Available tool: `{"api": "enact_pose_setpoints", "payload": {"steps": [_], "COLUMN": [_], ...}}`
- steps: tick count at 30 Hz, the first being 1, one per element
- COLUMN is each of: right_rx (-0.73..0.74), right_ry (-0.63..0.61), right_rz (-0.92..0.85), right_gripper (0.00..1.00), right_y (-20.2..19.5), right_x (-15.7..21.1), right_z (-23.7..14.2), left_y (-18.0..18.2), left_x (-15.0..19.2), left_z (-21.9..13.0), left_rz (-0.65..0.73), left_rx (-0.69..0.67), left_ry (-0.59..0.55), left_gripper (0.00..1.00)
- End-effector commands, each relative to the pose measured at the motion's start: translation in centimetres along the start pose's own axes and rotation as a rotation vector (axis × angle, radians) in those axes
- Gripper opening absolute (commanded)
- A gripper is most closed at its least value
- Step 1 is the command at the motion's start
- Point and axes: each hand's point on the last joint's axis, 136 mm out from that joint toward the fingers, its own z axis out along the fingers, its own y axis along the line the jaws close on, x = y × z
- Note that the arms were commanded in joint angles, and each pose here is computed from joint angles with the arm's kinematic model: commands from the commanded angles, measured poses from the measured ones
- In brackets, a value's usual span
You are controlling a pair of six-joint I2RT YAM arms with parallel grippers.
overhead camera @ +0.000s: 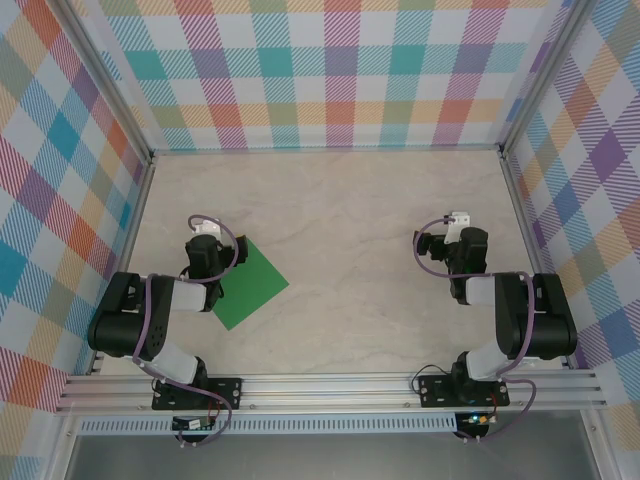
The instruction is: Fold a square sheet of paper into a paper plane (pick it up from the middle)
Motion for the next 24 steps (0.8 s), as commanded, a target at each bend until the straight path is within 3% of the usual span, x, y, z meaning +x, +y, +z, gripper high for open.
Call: {"api": "enact_pose_setpoints", "payload": {"steps": [1,24], "right_rx": [-0.02,-0.019], "right_ry": [-0.023,-0.023], "right_rz": [-0.008,-0.008], "right_gripper": [1.0,1.0], "right_y": [0.3,0.27], "right_x": [-1.01,-1.0], "right_z": [0.18,0.19], "left_y": [0.24,0.32], "left_x": [-1.32,-1.36], "left_z": [0.34,0.29], "left_rz": [-0.001,-0.002], "left_rx": [0.0,0.001], "left_ry": [-0.036,-0.034], "left_gripper": [1.0,1.0]}}
